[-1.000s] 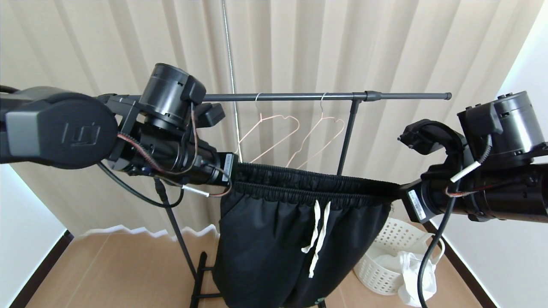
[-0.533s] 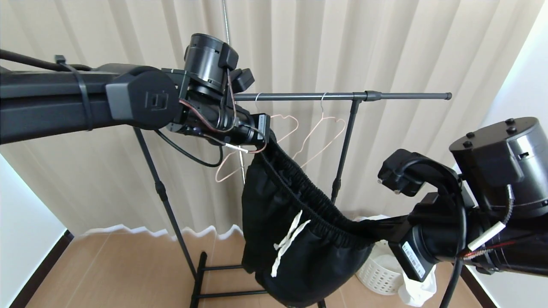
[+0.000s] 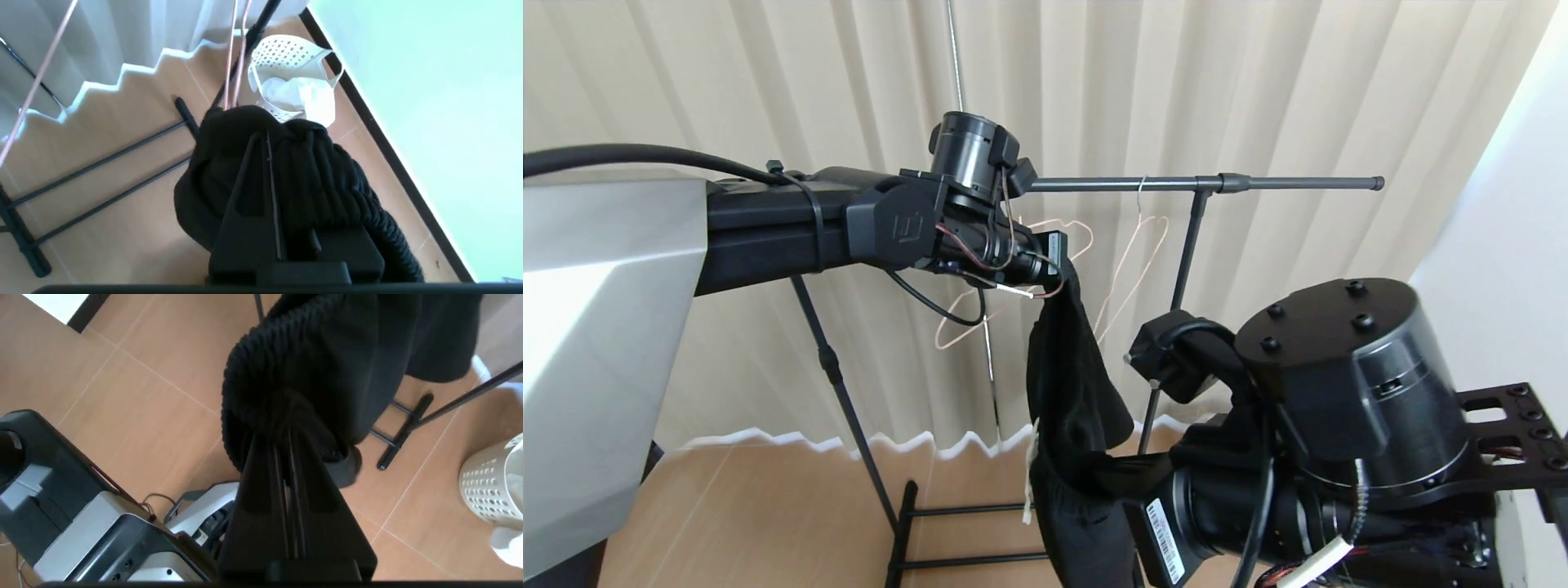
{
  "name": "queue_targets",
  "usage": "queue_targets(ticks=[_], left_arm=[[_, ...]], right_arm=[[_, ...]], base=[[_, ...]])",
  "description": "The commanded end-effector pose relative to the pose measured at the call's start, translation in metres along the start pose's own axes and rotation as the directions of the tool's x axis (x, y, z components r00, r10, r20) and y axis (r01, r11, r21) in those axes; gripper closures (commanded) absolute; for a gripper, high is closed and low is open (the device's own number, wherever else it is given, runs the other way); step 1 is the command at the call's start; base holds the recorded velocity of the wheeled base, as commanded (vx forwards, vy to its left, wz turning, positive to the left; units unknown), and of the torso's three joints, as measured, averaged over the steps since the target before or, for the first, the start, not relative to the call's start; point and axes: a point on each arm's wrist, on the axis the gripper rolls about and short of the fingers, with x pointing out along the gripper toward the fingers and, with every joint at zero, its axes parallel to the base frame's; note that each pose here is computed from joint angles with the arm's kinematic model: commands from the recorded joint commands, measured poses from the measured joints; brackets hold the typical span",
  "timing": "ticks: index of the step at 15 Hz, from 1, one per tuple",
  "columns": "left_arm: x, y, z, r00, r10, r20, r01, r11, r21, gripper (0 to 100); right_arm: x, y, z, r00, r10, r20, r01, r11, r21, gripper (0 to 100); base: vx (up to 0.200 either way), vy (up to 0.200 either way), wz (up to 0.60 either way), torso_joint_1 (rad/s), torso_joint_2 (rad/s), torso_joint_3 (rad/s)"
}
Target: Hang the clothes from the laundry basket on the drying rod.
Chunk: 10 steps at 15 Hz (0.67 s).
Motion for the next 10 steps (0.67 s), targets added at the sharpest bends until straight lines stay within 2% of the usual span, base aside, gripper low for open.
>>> queue_targets(ticks=[1, 3, 5, 8, 10], left_arm=[[0.0, -0.002, 0.0, 1.0, -0.002, 0.0, 0.002, 1.0, 0.001, 100], [-0.003, 0.0, 0.002, 1.0, 0.003, 0.003, -0.003, 1.0, -0.003, 100], [-0.018, 0.002, 0.006, 1.0, 0.021, 0.0, -0.021, 1.0, -0.008, 100], [-0.049, 0.006, 0.008, 0.995, 0.063, -0.073, -0.064, 0.998, -0.007, 100], [-0.088, 0.005, 0.005, 0.979, 0.117, -0.164, -0.116, 0.993, 0.021, 100]], right_arm=[[0.014, 0.003, -0.005, 0.999, -0.011, -0.038, 0.011, 1.0, -0.012, 100], [0.011, -0.003, -0.002, 0.999, -0.025, -0.026, 0.025, 1.0, -0.001, 100], [0.006, -0.027, 0.004, 0.996, -0.092, 0.0, 0.092, 0.996, -0.01, 100], [-0.01, -0.056, 0.008, 0.985, -0.167, 0.032, 0.169, 0.983, -0.077, 100], [-0.013, -0.078, 0.014, 0.967, -0.249, 0.048, 0.251, 0.967, -0.044, 100]], base=[[0.0, 0.0, 0.0, 0.0, 0.0, 0.0], [0.0, 0.0, 0.0, 0.0, 0.0, 0.0], [0.0, 0.0, 0.0, 0.0, 0.0, 0.0], [0.0, 0.0, 0.0, 0.0, 0.0, 0.0], [0.0, 0.0, 0.0, 0.0, 0.0, 0.0]])
